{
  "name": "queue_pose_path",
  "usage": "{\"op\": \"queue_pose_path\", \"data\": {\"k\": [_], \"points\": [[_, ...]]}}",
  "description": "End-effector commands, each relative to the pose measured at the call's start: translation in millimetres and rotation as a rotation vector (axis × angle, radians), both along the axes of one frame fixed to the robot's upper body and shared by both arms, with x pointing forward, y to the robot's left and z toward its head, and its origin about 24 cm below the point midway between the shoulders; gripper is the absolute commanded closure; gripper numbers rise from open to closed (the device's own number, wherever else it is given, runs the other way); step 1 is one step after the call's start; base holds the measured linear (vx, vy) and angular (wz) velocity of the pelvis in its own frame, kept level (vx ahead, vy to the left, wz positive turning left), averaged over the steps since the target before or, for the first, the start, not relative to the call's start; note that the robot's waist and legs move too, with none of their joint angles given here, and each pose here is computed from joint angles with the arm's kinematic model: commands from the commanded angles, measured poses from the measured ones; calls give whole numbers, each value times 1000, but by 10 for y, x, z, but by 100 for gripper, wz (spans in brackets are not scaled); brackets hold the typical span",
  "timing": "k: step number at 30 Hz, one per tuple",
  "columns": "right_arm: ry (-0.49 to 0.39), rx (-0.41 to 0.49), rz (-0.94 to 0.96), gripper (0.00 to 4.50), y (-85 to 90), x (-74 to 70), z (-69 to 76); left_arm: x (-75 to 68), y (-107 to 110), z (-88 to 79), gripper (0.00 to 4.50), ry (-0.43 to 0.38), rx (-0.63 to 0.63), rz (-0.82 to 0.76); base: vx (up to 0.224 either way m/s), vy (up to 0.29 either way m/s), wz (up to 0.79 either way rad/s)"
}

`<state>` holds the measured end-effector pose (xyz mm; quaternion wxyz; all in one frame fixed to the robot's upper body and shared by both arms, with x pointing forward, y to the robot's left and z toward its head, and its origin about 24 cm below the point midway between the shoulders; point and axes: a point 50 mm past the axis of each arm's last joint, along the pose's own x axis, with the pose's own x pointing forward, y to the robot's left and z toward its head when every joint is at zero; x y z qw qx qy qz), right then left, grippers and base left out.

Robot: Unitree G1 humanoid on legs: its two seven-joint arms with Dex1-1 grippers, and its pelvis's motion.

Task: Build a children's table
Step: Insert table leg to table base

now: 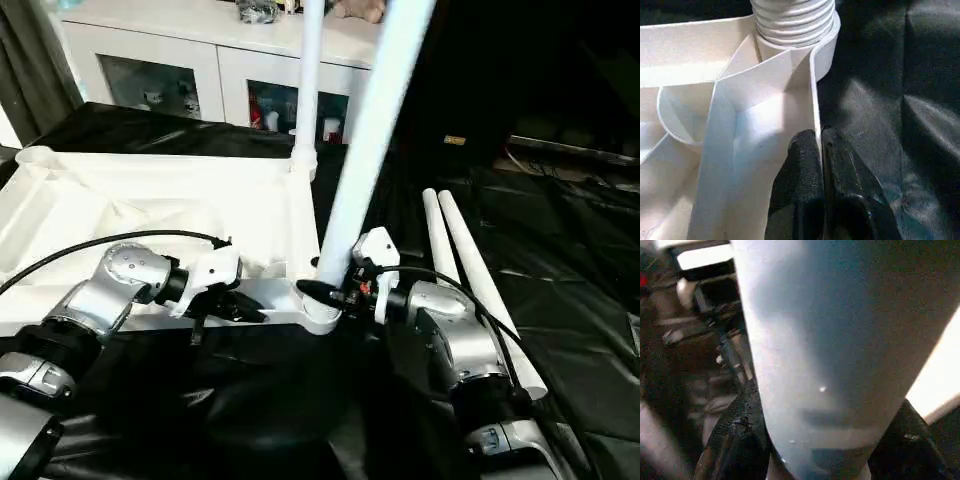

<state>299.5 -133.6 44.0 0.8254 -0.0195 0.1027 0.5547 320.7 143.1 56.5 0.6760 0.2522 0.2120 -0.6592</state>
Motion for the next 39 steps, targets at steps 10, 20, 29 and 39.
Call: {"op": "queue_pose_path", "data": {"k": [10,20,29,39], "points": [[215,-192,31,257,-136,-283,-577,-56,-11,7,450,11,45,-92,0,0,0],[233,-167,100,257,-99,-351,-604,-109,18,-1,450,54,41,-146,0,0,0],[231,-152,112,257,-72,-308,-589,-143,11,-25,450,72,50,-165,0,0,0],[210,-133,66,257,-55,-260,-580,-100,18,3,450,56,26,-102,0,0,0]]}}
